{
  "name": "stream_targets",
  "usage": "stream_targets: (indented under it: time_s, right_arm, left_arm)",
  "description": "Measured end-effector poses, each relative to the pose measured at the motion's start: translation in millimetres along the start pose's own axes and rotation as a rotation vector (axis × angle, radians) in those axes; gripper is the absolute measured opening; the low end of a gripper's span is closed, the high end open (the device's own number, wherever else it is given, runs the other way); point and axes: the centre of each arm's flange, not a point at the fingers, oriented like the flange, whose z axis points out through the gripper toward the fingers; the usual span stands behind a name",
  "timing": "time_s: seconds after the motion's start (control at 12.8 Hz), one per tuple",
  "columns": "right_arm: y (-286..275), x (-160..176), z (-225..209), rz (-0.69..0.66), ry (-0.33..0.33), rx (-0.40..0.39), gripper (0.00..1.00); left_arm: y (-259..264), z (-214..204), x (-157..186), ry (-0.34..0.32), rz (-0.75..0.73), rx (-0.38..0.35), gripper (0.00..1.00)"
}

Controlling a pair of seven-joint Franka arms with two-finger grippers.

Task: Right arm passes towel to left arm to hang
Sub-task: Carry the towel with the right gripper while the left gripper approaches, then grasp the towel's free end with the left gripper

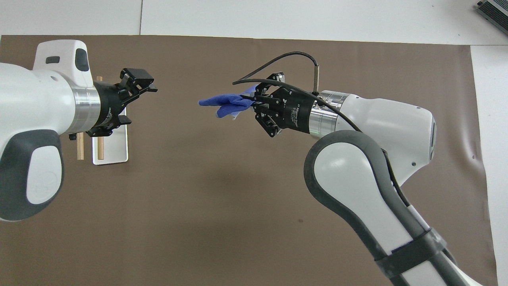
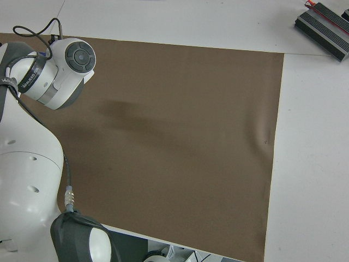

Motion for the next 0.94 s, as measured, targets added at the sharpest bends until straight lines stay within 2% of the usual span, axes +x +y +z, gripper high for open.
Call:
stream_targets:
  time_s: [0.16, 0.31, 0.62, 0.94]
  right_arm:
    - [0, 0, 0, 0.004, -0.001, 0.0, 0.07]
    - [1, -3, 2, 0.06, -0.008, 0.008, 0.07]
    - [4, -7, 5, 0.244, -0.036, 0.156, 0.07]
    - [14, -23, 16, 0.262, -0.044, 0.171, 0.07]
  left_arm:
    - [4, 10, -13, 0.049, -0.132, -0.102, 1.0]
    - [5, 19, -21, 0.066, -0.249, -0.168, 1.0]
    - [11, 37, -44, 0.045, -0.409, -0.232, 1.0]
    - [25, 62, -64, 0.002, -0.492, -0.31, 1.0]
